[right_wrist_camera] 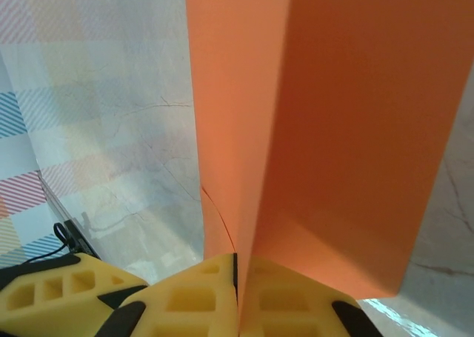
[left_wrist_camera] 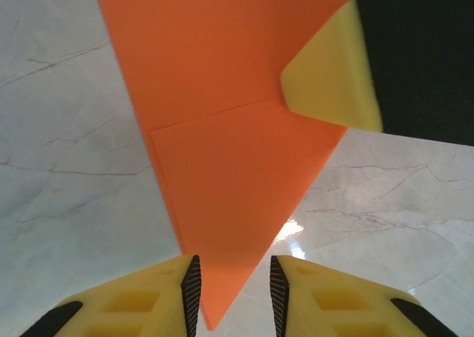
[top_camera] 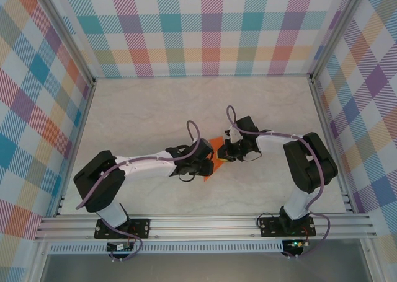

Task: Fold a paper plane with a square sheet of paper (pick it up from the middle)
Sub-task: Fourth fold the wing at the center of the table.

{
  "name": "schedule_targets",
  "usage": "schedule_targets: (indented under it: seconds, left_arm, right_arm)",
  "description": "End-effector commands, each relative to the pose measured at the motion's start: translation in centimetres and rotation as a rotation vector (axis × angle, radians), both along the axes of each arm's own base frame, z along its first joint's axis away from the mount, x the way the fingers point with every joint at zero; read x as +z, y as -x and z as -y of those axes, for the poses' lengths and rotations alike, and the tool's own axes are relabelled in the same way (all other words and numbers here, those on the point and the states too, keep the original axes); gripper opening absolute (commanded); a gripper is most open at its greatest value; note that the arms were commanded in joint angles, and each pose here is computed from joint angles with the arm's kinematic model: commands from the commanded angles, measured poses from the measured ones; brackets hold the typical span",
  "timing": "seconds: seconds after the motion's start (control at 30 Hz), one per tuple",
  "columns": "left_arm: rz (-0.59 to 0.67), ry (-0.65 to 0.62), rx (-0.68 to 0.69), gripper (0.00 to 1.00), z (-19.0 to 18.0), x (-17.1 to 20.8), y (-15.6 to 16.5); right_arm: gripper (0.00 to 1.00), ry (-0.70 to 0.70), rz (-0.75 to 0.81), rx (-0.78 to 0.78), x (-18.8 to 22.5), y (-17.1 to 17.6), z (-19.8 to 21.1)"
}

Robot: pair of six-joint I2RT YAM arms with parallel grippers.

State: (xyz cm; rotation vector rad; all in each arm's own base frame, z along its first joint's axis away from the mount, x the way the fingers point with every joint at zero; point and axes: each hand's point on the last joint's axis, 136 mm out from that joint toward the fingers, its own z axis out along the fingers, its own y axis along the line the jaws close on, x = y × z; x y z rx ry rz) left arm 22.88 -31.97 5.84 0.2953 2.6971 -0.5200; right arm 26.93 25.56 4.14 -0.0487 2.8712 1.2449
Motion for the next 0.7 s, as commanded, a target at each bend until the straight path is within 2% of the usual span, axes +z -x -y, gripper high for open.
schedule_targets:
  seconds: [0.0, 0.27, 0.5, 0.67]
  left_arm:
    - [0.057, -0.083, -0.006, 0.39, 0.3, 0.0, -0.2]
    - [0.159, -0.253, -0.002, 0.47, 0.4, -0.5, 0.0]
    - [0.223, -0.377, 0.016, 0.46, 0.2, -1.1, 0.0]
    - [0.224, -0.392, 0.037, 0.40, 0.0, -1.6, 0.0]
  right_arm:
    - [0.04, -0.019, -0.023, -0.017, 0.9, -0.3, -0.5]
    - [0.05, -0.030, -0.042, -0.031, 1.5, -0.5, -0.7]
    - [0.06, -0.036, -0.057, -0.037, 1.8, -0.5, -0.8]
    - [0.06, -0.037, -0.063, -0.037, 1.8, -0.5, -0.8]
